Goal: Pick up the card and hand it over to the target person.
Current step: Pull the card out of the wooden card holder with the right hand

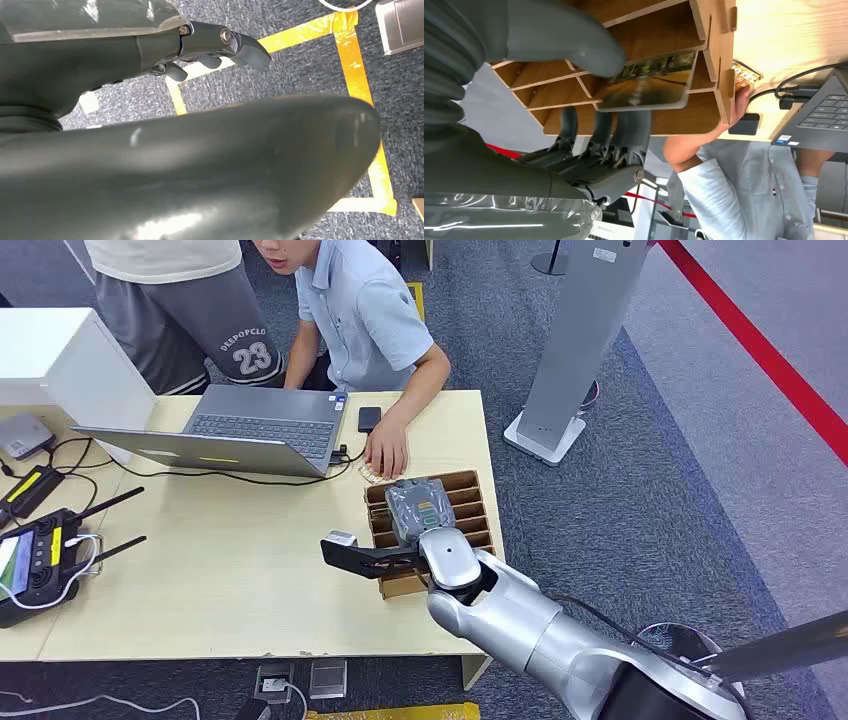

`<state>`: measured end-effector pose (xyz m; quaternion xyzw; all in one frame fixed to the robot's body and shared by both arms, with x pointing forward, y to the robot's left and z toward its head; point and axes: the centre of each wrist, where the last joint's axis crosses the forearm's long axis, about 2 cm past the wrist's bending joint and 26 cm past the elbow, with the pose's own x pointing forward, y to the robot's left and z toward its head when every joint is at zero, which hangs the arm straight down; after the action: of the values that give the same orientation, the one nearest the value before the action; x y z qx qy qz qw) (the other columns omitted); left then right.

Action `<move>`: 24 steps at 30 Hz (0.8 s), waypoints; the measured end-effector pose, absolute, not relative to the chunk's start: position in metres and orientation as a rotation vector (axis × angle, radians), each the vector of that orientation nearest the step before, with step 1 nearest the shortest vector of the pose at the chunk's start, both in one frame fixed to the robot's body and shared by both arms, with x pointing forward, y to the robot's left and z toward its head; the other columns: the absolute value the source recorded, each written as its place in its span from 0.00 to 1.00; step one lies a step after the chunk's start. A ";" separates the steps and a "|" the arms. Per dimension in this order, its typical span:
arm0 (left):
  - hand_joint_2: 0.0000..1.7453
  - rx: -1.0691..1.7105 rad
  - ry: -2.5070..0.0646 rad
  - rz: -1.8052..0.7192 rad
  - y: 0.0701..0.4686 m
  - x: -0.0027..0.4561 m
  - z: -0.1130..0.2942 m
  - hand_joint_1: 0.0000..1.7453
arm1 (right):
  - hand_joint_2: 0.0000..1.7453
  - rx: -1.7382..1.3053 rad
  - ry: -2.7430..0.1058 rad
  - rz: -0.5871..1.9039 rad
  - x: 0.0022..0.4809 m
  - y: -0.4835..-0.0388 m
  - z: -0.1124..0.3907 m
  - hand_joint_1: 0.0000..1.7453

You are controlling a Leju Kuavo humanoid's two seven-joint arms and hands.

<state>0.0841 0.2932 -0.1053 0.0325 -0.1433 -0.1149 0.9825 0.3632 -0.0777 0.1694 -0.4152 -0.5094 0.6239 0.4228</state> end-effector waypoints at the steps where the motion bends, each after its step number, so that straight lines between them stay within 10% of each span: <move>1: 0.00 0.066 -0.288 -0.231 0.293 0.084 -0.105 0.00 | 1.00 -1.039 -1.275 1.563 0.363 -0.078 0.169 0.81; 10: 0.00 0.063 -0.289 -0.231 0.293 0.083 -0.106 0.00 | 1.00 -1.035 -1.272 1.569 0.362 -0.077 0.168 0.89; 14: 1.00 0.075 -0.289 -0.245 0.294 0.082 -0.106 0.00 | 1.00 -1.032 -1.270 1.570 0.361 -0.078 0.167 0.88; 24: 1.00 0.078 -0.282 -0.223 0.296 0.083 -0.106 0.00 | 1.00 -1.014 -1.254 1.547 0.363 -0.080 0.170 0.88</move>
<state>0.0826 0.2957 -0.1055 0.0386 -0.1403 -0.1110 0.9831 0.3632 -0.0804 0.1703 -0.4078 -0.5045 0.6223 0.4380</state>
